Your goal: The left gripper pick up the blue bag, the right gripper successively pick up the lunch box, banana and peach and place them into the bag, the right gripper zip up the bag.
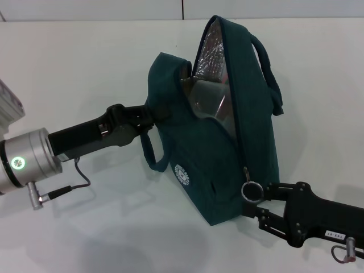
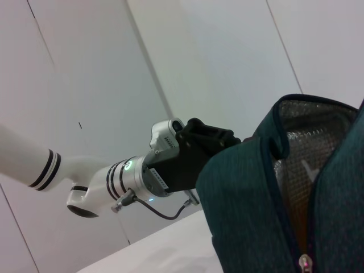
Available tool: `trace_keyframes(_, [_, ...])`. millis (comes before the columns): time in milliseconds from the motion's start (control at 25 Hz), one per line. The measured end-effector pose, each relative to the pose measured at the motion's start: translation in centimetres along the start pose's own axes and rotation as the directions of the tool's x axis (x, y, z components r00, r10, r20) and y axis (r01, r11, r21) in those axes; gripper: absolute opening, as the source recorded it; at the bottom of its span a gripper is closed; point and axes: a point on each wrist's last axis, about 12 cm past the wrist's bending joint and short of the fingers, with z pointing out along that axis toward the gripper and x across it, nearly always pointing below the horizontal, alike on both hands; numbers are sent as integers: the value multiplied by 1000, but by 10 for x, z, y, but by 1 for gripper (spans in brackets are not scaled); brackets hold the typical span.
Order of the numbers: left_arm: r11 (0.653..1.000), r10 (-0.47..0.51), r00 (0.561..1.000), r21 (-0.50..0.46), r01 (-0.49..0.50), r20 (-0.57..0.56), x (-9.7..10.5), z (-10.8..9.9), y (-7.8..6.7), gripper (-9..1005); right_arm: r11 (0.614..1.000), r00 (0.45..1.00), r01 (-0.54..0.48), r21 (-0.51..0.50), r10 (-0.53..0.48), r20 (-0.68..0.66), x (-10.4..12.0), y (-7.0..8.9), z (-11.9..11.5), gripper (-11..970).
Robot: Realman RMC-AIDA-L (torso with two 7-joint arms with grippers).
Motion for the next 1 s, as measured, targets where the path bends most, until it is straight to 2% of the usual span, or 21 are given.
trace_keyframes(560, [1000,-1,1000,0,1,1,1,0,0,37,1000,1000,3,14,-3,26,-2,0,-2,332])
trace_keyframes(800, [1000,0,1000,-1,0,1,1,0,0,37,1000,1000,2,18,-2,23,-1,0,-2,212])
trace_keyframes(1000, [1000,0,1000,0,0,1,0,0,0,37,1000,1000,0,22,0,20,0,0,-3,188])
